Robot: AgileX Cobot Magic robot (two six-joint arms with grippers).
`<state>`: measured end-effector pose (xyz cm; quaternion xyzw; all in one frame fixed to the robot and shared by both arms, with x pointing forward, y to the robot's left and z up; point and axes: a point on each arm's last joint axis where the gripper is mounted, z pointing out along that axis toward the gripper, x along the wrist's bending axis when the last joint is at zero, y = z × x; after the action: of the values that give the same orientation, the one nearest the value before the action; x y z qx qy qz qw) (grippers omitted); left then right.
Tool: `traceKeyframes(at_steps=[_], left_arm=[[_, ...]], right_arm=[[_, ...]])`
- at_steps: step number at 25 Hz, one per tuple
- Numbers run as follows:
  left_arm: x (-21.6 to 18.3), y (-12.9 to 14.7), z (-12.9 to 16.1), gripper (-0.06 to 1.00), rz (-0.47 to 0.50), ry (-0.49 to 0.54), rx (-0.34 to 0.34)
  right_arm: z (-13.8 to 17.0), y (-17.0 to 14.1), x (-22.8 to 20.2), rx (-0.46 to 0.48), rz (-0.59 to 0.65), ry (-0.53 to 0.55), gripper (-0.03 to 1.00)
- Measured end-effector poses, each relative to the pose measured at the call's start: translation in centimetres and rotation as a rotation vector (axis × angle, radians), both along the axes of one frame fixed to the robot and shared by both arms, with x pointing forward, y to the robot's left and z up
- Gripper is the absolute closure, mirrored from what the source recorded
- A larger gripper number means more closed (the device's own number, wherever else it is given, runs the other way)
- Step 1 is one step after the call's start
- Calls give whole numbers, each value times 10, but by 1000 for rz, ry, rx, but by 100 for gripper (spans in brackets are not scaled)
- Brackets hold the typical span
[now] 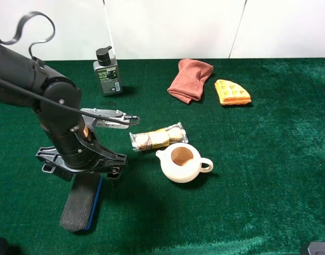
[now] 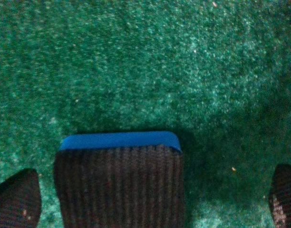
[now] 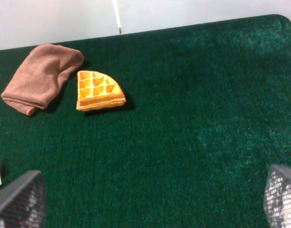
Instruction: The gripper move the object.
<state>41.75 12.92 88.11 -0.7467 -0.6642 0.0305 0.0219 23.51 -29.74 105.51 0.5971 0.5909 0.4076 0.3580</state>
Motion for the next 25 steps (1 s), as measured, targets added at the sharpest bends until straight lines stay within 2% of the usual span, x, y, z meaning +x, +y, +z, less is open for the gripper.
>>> traceKeyframes(at_steps=[9, 14, 19, 25], left_arm=[[-6, -7, -15, -1, 25, 47, 7], [-8, -11, -17, 11, 26, 51, 2], [-9, -11, -17, 33, 33, 52, -3], [-8, -11, -17, 33, 34, 51, -4]], right_arm=[[0, 0, 0, 0, 0, 0, 27], [0, 0, 0, 0, 0, 0, 27], [0, 0, 0, 0, 0, 0, 27], [0, 0, 0, 0, 0, 0, 27]])
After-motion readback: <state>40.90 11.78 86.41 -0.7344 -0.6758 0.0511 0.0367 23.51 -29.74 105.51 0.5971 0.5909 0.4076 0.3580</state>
